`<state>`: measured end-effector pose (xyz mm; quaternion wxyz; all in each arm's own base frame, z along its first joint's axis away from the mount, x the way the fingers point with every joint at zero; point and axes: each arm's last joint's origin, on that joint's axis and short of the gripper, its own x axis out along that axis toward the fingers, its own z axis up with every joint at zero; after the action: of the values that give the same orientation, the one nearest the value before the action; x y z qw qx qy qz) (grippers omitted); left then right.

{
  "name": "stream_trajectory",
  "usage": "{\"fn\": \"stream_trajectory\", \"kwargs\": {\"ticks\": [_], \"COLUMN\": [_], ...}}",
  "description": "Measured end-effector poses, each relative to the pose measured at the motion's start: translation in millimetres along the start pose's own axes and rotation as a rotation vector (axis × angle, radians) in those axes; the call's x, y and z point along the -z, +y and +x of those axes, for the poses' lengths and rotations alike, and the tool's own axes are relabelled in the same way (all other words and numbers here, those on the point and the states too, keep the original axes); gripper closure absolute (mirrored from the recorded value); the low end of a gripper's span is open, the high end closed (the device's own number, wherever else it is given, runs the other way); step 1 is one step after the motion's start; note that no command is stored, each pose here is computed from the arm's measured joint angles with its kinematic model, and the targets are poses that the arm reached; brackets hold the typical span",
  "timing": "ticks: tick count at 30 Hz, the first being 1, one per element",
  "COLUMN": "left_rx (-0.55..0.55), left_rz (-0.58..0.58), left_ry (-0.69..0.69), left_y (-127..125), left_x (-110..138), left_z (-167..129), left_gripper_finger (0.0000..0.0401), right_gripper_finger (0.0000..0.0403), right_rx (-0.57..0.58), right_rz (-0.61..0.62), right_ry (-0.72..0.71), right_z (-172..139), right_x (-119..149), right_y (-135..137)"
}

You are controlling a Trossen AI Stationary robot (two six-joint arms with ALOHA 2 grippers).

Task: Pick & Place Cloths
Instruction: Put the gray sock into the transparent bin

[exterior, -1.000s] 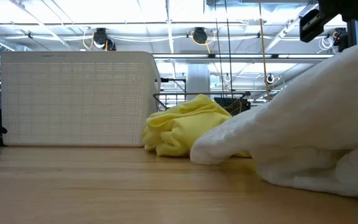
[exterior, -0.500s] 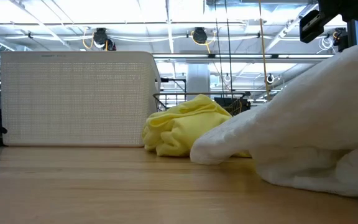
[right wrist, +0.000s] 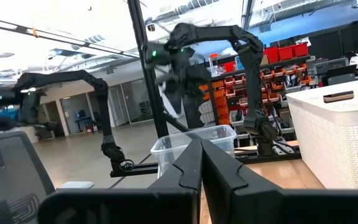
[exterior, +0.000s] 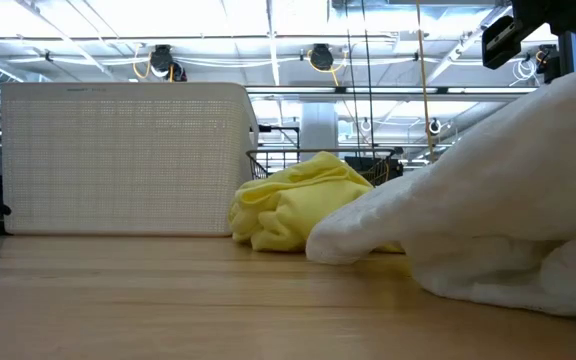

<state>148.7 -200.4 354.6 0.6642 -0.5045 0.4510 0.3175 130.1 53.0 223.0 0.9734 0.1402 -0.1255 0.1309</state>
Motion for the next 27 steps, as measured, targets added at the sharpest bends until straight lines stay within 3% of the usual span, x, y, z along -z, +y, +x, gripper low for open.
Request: {"fn": "stream_trajectory", "kwargs": {"ticks": [7, 13, 19, 27], "left_rx": [0.381, 0.564, 0.612, 0.471], "left_rz": [0.082, 0.327, 0.563, 0.817], "left_ry": [-0.105, -0.235, -0.388, -0.520], "left_y": [-31.0, -71.4, -99.2, -122.4], "left_x": [-24.4, -44.7, -65.1, -90.3], "left_z": [-17.4, -13.6, -3.5, 32.4], "left_gripper_finger": [0.0105, 0.0105, 0.0105, 0.0105], "right_gripper_finger": [0.0403, 0.0403, 0.0403, 0.0403], "right_rx": [0.000, 0.002, -0.001, -0.002], "right_rz": [-0.001, -0.029, -0.035, -0.035], "right_ry": [0.001, 0.008, 0.008, 0.008], "right_z": [0.0, 0.0, 0.0, 0.0], "right_x": [0.1, 0.7, 0.7, 0.7], "right_y": [0.0, -0.2, -0.1, -0.1]}}
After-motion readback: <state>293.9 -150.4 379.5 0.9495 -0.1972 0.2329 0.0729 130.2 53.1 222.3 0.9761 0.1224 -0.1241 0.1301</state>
